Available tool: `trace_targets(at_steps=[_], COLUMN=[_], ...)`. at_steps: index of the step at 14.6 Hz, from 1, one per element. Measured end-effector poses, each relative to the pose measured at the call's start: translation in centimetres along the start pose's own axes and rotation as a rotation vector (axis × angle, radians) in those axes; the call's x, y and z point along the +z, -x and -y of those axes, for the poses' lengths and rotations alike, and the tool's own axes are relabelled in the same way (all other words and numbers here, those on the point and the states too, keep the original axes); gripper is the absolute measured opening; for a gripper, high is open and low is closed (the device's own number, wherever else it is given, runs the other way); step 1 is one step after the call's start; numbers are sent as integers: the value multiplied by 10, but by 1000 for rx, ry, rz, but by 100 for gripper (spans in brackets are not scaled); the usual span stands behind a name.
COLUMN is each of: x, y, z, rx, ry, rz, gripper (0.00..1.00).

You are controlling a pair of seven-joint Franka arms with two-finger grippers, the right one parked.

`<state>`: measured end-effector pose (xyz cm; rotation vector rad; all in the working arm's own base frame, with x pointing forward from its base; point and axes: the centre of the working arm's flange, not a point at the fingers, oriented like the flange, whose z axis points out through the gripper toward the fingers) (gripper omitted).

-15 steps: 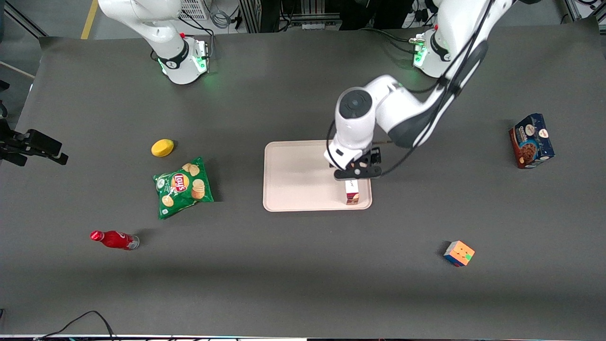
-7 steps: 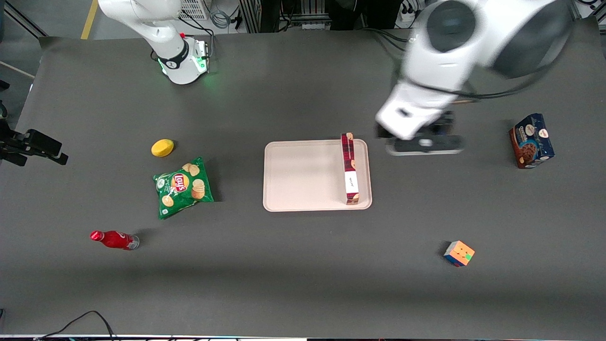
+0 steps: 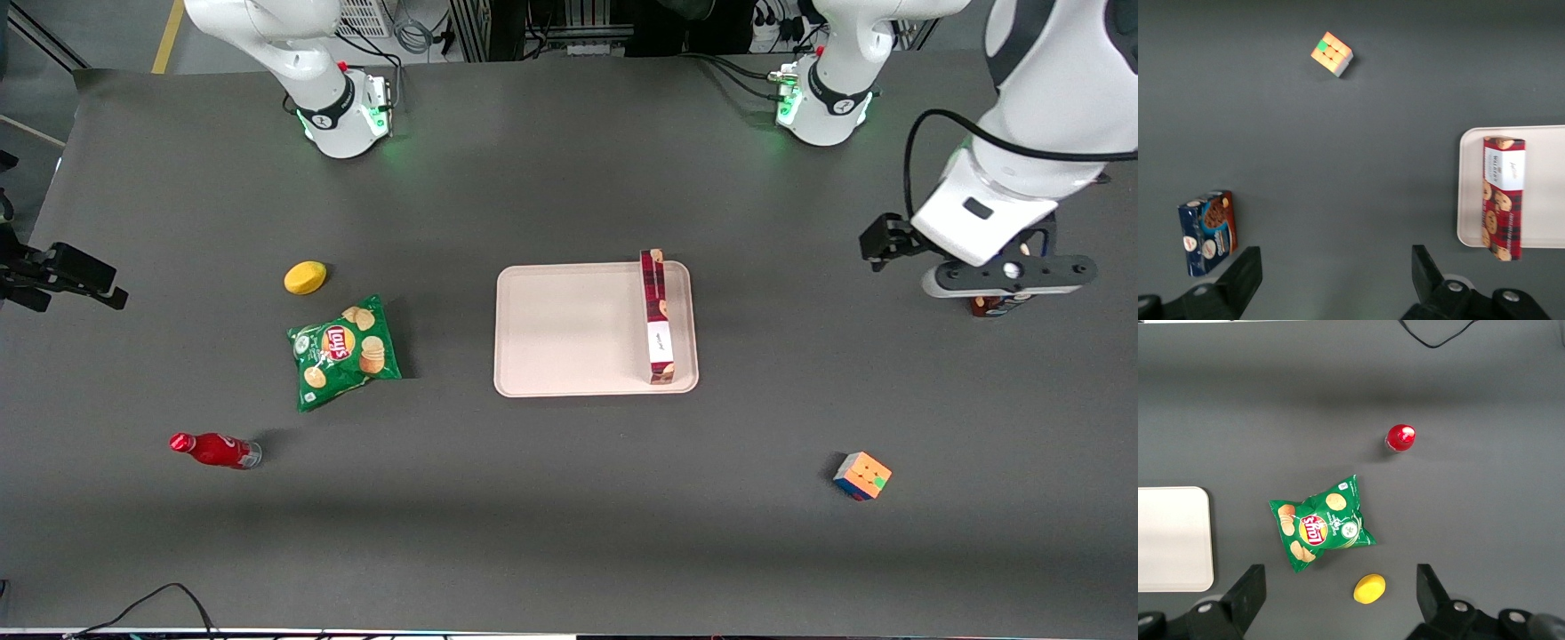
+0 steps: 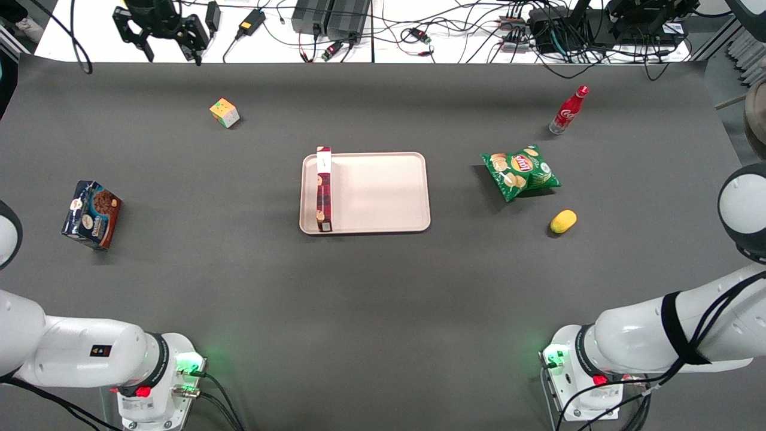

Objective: Place red cookie box on tray

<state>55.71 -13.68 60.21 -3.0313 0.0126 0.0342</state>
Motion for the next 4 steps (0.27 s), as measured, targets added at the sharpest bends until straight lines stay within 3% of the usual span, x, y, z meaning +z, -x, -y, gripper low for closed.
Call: trace_targets(at_steps=[1,4], x=[7,28], y=[-2,6], z=[11,26], rx=[2,-10], ry=[3,56], rz=[-10,-36], gripper=[100,100])
